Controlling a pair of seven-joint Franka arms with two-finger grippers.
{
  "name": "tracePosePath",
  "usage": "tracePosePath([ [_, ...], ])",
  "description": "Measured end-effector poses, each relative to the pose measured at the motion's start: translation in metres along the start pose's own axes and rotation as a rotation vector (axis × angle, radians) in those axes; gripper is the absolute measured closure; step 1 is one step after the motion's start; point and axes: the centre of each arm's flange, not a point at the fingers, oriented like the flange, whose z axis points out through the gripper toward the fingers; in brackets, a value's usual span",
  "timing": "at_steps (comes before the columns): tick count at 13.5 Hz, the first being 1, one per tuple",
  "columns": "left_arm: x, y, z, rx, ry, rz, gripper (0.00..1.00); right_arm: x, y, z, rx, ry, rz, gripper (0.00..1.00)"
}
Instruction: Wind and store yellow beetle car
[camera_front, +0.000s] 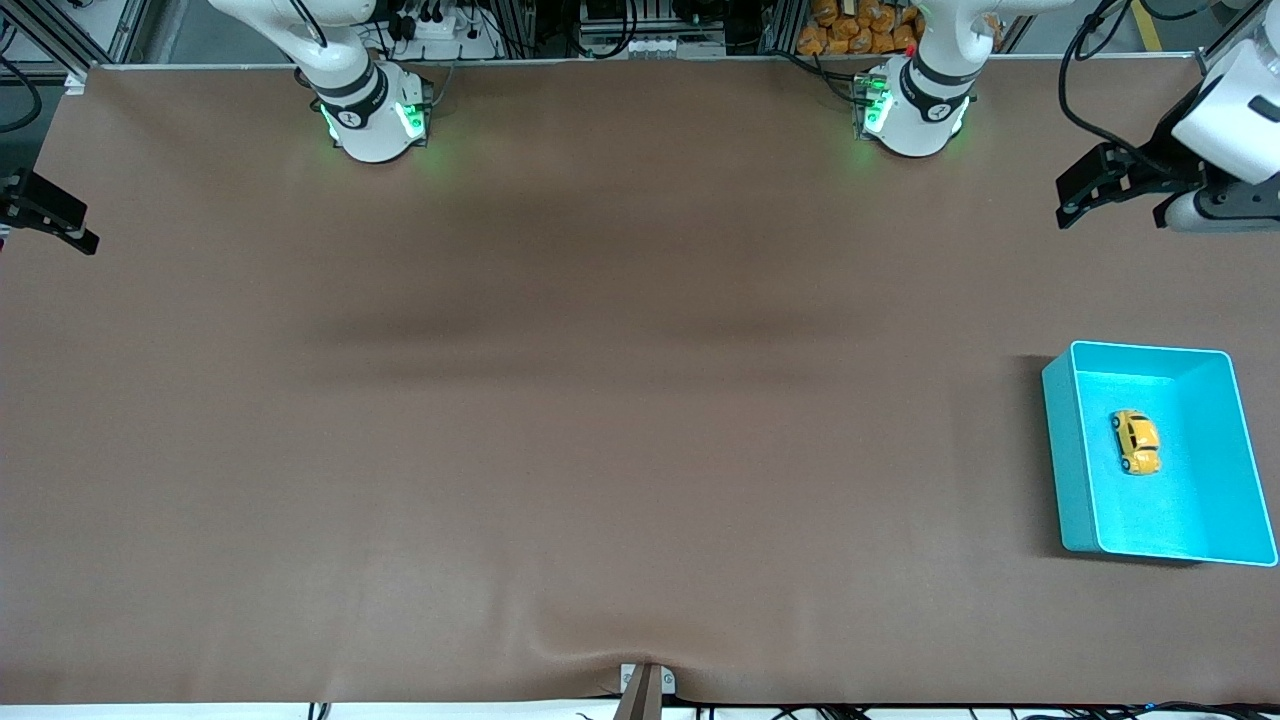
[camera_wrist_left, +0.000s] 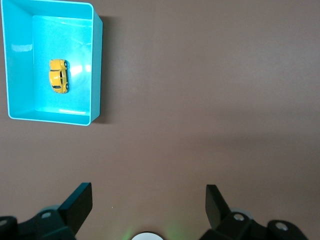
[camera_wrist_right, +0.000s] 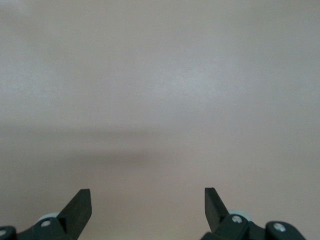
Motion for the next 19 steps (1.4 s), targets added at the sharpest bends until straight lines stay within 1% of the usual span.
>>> tracePosePath([
  [11,-0.0022,0.0082,-0.0012,-0.004,0.0,0.015,0.0,0.002,0.0035,0.0035,0.001,-0.005,0.007,0.0],
  [13,-0.0032,0.0083,-0.0004,-0.003,-0.009,0.022,0.0,0.0019,0.0041,0.0034,0.001,-0.005,0.009,0.0],
  [16,-0.0042,0.0083,0.0004,-0.002,-0.018,0.054,0.0,0.0018,0.0033,0.0035,0.002,-0.007,0.07,0.0],
  [19,-0.0043,0.0086,0.0004,-0.002,-0.018,0.056,0.0,0.0022,0.0005,0.003,0.001,-0.006,0.088,0.0],
])
